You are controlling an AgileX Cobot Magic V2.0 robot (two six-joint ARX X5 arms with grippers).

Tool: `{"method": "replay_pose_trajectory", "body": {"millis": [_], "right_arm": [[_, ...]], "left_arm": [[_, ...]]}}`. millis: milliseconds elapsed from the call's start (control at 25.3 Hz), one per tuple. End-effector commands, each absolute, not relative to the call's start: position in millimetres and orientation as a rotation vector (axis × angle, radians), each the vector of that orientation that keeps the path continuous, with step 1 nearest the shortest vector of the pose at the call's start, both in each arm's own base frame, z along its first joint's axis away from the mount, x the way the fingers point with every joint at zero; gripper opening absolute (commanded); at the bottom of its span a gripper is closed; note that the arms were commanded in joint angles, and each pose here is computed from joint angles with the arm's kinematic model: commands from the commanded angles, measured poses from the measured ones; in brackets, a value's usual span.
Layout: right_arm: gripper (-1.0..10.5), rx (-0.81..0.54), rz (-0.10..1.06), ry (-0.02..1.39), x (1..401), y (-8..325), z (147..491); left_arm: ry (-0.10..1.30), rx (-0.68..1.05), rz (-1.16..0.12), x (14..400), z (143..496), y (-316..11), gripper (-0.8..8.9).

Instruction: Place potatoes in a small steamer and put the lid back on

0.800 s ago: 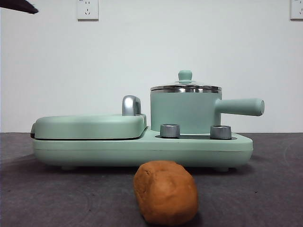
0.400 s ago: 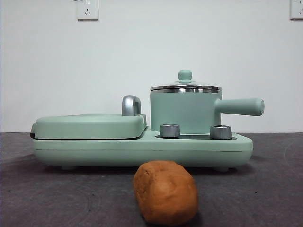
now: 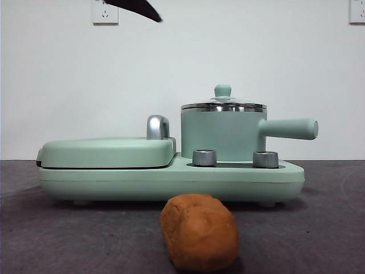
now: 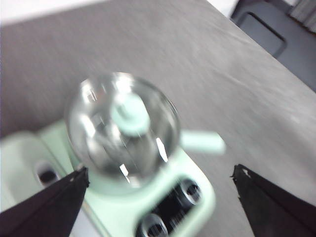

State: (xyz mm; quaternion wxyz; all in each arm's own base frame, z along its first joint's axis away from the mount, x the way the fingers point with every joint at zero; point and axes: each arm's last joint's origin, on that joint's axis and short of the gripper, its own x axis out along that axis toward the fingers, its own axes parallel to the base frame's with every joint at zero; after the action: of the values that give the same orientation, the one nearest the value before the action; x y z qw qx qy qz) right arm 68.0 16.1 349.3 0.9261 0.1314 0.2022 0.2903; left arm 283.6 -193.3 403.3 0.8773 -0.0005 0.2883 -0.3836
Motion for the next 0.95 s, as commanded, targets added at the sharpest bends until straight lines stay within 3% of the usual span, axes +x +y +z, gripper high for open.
{"method": "replay_pose_trajectory", "body": {"millis": [40,594,950], "right_arm": [[4.8,0.274,0.598,0.401,68,16,354],[4.8,0.274,0.597,0.401,68,16,354],[4.8,0.274,0.597,0.401,68,16,354]], "left_arm": [[0.547,0.035,-0.789,303,400,-214,4.68],[0.575,0.122,-0.788,355,321,-273,4.66],[0.497,0.229,-0.806,363,301,-292,4.64]]}}
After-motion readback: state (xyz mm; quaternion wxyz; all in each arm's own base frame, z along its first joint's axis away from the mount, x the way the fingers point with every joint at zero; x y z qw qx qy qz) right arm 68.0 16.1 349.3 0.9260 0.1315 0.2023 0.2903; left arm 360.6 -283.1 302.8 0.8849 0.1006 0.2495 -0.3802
